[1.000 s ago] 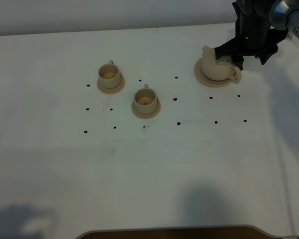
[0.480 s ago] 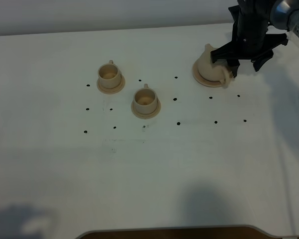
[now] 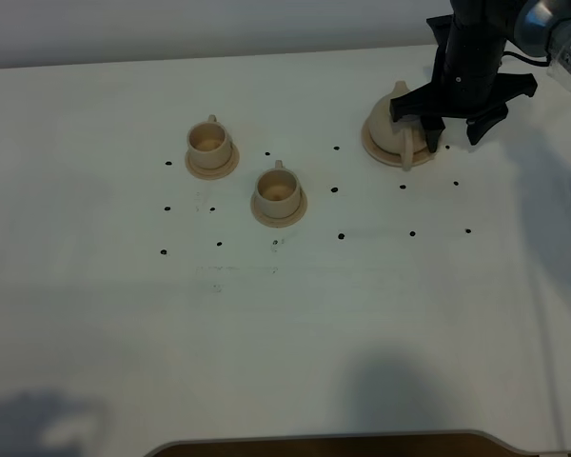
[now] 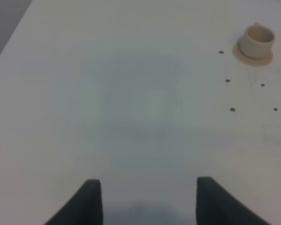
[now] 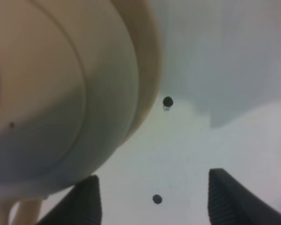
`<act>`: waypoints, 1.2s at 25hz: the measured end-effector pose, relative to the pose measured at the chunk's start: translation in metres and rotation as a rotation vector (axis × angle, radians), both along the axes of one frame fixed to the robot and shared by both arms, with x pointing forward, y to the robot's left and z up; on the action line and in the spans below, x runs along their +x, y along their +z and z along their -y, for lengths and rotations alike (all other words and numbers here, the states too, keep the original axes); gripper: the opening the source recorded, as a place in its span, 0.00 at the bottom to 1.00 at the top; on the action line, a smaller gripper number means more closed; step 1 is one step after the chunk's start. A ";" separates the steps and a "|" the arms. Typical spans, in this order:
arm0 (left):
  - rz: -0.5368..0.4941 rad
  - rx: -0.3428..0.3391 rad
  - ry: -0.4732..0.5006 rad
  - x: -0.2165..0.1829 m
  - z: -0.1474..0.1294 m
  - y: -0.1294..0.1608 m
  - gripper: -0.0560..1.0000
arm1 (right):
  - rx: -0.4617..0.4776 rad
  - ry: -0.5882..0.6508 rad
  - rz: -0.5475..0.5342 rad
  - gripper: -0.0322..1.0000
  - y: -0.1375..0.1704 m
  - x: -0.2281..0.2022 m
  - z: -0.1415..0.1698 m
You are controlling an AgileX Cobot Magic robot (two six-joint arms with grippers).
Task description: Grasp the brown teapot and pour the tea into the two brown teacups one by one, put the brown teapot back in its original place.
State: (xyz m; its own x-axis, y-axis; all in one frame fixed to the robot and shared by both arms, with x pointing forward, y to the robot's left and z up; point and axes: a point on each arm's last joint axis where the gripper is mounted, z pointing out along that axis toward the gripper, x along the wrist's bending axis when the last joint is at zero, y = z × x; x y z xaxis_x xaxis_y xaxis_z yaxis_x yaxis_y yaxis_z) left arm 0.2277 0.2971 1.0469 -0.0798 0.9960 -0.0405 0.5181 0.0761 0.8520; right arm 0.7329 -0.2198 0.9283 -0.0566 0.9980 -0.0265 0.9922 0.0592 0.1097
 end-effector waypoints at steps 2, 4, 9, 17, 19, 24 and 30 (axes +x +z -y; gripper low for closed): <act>0.000 0.000 0.000 0.000 0.000 0.000 0.51 | -0.018 0.005 0.008 0.53 0.000 0.001 0.002; 0.000 0.000 0.000 0.000 0.000 0.000 0.51 | -0.035 0.011 0.020 0.53 0.001 0.002 0.003; 0.000 0.000 0.000 0.000 0.000 0.000 0.51 | -0.068 0.012 0.079 0.53 0.020 0.002 0.006; 0.000 0.000 0.000 0.000 0.000 0.000 0.51 | 0.023 0.006 0.136 0.53 0.053 -0.003 0.000; 0.000 0.000 0.000 0.000 0.000 0.000 0.51 | 0.080 0.027 0.146 0.53 0.063 -0.006 -0.006; 0.000 0.000 0.000 0.000 0.000 0.000 0.51 | 0.159 0.059 0.129 0.53 0.064 -0.011 -0.017; 0.000 0.000 0.000 0.000 0.000 0.000 0.51 | 0.117 0.102 0.035 0.53 0.038 -0.022 -0.016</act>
State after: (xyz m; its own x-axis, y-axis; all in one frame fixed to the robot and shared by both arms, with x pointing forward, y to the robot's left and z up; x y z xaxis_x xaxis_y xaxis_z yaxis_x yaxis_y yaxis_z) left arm 0.2277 0.2971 1.0469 -0.0798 0.9960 -0.0405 0.5181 0.0761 0.8520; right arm 0.7113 -0.2034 0.9666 -0.1595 0.9834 0.0864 0.9771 0.1447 0.1563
